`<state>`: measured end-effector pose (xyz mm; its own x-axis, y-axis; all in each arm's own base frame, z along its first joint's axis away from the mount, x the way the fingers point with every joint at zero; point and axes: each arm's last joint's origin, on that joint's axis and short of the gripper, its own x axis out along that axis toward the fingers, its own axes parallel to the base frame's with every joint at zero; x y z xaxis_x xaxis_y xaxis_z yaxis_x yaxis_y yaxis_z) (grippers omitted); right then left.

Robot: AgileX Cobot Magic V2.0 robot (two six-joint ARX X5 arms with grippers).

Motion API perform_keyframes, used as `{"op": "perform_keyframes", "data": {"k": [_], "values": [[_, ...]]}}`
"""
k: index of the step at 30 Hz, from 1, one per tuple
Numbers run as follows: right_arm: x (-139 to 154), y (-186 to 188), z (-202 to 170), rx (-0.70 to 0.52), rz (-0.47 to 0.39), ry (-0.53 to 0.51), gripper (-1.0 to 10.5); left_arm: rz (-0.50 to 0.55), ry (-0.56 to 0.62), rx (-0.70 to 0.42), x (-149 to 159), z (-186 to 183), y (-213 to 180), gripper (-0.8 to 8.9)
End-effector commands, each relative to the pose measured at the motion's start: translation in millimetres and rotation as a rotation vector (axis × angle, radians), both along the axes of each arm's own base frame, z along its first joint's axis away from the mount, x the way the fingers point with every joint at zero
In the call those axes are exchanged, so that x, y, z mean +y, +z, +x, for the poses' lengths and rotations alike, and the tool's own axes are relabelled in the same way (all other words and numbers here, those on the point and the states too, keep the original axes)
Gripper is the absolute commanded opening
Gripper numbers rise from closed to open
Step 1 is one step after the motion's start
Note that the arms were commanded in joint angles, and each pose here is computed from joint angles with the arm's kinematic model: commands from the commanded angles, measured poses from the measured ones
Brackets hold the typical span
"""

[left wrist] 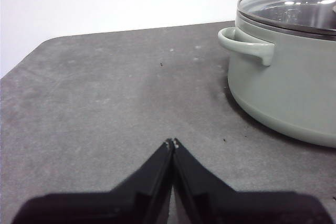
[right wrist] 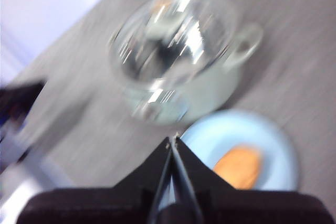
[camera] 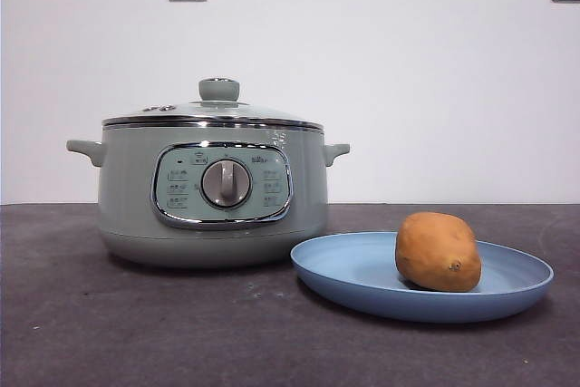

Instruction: Take the potato out from the steamer,put the potato on the plate,close the lid

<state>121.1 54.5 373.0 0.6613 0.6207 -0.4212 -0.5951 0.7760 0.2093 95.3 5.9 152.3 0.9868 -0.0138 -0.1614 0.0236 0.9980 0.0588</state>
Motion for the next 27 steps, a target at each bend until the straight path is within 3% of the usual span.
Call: {"op": "perform_keyframes", "data": {"k": [1,8,14,27], "values": [[-10.9,-14.5,-2.3,-0.089,-0.002,-0.066,0.0,-0.007,0.0,0.01,-0.2,0.6,-4.7,-0.03],[-36.6,-75.7,-8.4,-0.324,0.032,-0.273,0.0,-0.007,0.0,0.01,-0.2,0.6,-4.7,-0.03],[-48.3,-128.9,-15.5,-0.434,0.031,-0.38,0.0,-0.007,0.0,0.01,-0.2,0.6,-4.7,-0.03],[-53.7,-191.3,-25.6,-0.479,-0.015,-0.525,0.0,-0.007,0.0,0.01,-0.2,0.6,-4.7,-0.03]]}}
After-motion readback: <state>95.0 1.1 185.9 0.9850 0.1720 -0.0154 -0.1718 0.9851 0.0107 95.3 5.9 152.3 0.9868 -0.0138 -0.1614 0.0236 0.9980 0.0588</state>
